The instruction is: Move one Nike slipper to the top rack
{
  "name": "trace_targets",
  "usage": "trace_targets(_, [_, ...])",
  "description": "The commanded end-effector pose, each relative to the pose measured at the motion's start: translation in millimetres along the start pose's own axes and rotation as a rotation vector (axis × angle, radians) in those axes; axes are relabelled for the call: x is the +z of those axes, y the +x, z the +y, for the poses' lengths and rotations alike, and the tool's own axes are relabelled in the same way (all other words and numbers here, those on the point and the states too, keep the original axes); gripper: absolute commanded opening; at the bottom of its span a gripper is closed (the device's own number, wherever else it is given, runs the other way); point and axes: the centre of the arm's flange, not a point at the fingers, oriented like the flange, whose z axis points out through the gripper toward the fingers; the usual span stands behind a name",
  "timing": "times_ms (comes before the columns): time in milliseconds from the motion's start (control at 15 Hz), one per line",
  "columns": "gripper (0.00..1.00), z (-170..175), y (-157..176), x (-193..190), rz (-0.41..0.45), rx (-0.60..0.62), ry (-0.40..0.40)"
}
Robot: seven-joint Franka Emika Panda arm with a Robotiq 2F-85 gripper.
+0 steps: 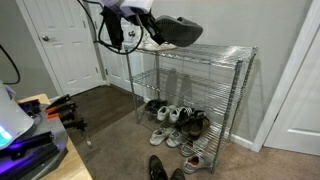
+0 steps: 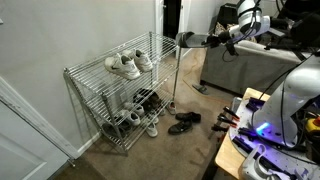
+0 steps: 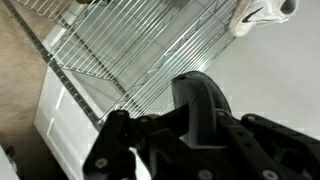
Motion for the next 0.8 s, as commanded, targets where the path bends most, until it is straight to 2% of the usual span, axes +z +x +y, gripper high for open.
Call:
trace_targets(0, [0.05,-12,-6,19,-0.009,-0.028,0.167])
trace_targets(200, [0.05,-25,-2,55,-0.002,-0.057,0.324])
trace_targets(400, [0.05,-38,14,98,0.0,-0.004,0.46])
trace_targets(533, [0.05,-41,28,135,-0.01,0.043,0.516])
trace_targets(733, [0.05,-42,47,189,-0.005,0.089,0.557])
